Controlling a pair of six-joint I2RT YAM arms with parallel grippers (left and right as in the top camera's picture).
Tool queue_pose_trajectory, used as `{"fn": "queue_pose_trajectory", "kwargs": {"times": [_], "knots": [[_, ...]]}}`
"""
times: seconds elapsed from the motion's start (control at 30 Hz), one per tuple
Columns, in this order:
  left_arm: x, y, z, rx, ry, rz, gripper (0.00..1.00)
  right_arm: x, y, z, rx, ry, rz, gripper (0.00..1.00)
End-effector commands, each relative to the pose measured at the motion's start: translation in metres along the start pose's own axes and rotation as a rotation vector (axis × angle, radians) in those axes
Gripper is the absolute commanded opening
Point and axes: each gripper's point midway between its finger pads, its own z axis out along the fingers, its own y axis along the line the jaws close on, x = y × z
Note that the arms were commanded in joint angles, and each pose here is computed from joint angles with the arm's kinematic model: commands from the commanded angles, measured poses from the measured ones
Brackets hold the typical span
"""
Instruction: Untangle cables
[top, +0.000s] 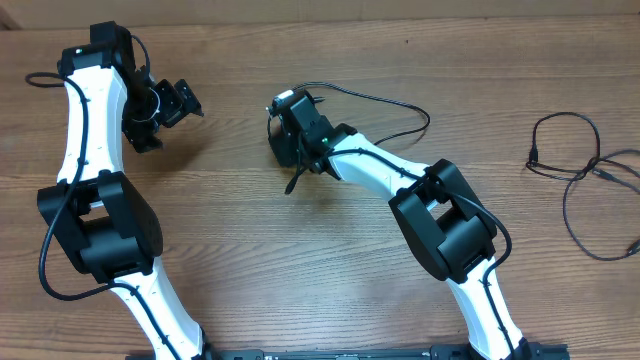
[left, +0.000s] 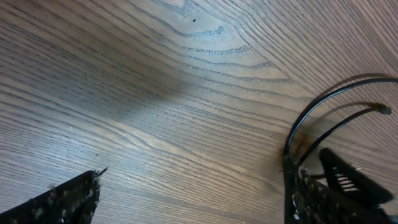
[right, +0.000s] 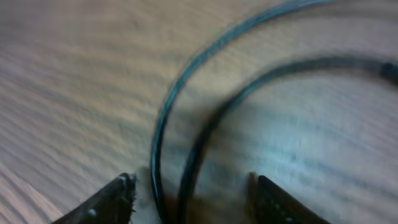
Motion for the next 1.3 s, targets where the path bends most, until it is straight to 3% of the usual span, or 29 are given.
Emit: {"fn": "queue_pose_trajectory", "kwargs": {"times": [0.0, 0.13, 0.27, 1.03, 1.27], "knots": [[0.002, -0.004, -0.002, 0.010, -0.001, -0.011, 0.99, 0.024, 0.007, 0.007, -0.056, 0.074, -0.005, 0.56], [0.002, -0.004, -0.002, 0.010, -0.001, -0.011, 0.99, 0.043, 0.023, 0.003, -0.154, 0.157, 0.007, 0.47], [0.002, -0.004, -0.002, 0.010, -0.001, -0.011, 1.00, 0.060, 0.026, -0.001, -0.175, 0.227, 0.018, 0.30], [0.002, -0.004, -0.002, 0.010, -0.001, -0.011, 1.00, 0.084, 0.053, -0.004, -0.124, 0.295, -0.061, 0.28], [0.002, -0.004, -0.002, 0.010, 0.000, -0.009, 0.99, 0.083, 0.046, -0.002, -0.006, 0.274, -0.105, 0.10]]}}
